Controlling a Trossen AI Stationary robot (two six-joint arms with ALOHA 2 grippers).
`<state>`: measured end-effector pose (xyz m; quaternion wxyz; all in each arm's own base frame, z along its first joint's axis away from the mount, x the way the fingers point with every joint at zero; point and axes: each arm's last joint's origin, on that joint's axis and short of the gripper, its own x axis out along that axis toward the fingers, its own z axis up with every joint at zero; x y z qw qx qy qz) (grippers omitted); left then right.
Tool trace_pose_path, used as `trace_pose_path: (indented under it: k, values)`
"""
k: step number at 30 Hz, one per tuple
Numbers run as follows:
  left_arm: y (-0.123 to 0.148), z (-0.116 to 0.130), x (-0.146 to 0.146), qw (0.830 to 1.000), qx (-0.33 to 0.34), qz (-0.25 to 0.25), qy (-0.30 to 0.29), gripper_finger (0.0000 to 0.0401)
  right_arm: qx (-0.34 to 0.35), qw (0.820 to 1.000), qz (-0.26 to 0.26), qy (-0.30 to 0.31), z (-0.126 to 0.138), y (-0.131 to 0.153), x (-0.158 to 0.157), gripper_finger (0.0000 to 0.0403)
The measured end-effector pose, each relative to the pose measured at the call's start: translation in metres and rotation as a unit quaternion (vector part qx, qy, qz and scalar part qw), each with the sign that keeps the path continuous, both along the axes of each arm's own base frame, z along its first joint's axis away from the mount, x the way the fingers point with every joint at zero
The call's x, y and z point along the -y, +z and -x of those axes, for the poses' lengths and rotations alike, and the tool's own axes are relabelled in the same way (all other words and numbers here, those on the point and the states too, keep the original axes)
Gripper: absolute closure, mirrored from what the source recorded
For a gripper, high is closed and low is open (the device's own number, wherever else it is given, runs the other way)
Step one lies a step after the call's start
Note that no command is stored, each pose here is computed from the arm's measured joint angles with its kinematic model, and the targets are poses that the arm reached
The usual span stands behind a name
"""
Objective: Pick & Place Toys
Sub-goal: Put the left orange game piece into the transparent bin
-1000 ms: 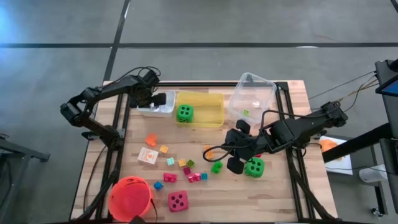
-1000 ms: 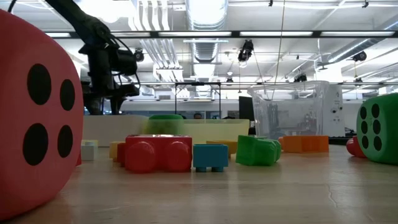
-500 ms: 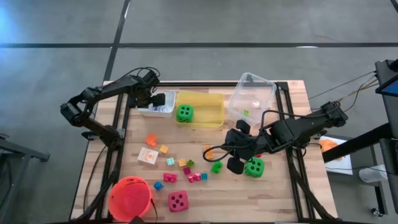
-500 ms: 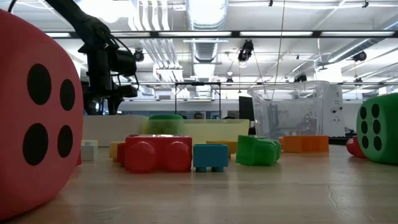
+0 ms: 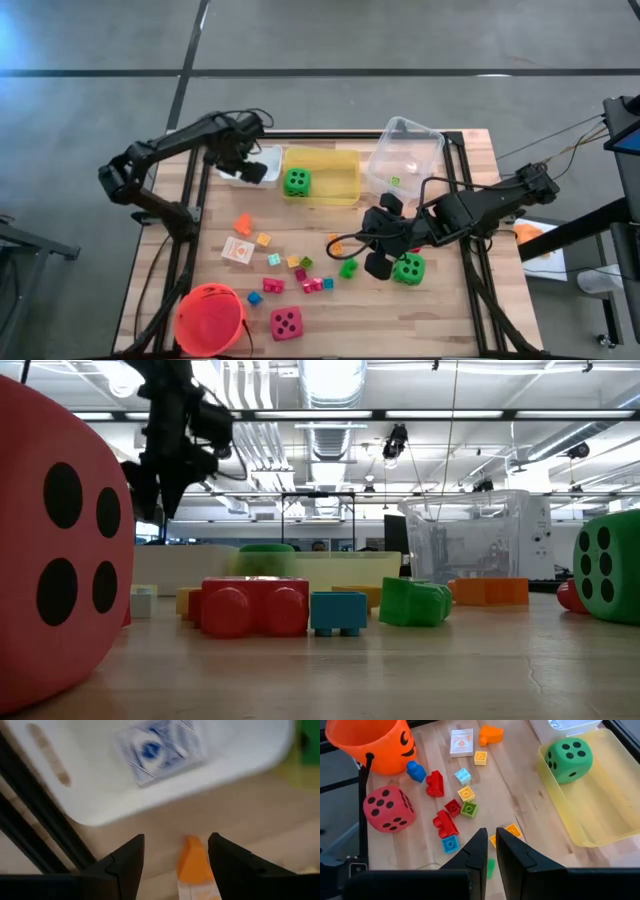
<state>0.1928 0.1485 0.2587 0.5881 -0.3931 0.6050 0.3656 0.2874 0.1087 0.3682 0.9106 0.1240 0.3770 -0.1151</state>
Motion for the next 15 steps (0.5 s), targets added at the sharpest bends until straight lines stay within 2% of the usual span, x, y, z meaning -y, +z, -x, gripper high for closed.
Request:
trace_pose_path:
  k: [3, 5, 10, 15]
  values:
    - [0.004, -0.011, 0.02, 0.999, 0.008, -0.001, -0.037, 0.0192, -0.001, 1.0, -0.006, 0.0, 0.0, 0.0, 0.0, 0.0371]
    - [0.003, -0.014, 0.035, 0.999, 0.007, 0.0, -0.041, 0.0192, -0.002, 1.0, -0.015, -0.003, 0.0, 0.0, -0.001, 0.0371]
    - [-0.007, -0.005, 0.064, 1.0, 0.011, 0.002, -0.009, 0.0192, -0.002, 1.0, -0.026, -0.013, 0.001, -0.002, -0.003, 0.0371]
    - [-0.026, 0.004, 0.078, 0.997, 0.072, 0.025, 0.035, 0.0192, -0.003, 1.0, -0.027, -0.009, 0.002, -0.003, -0.006, 0.0371]
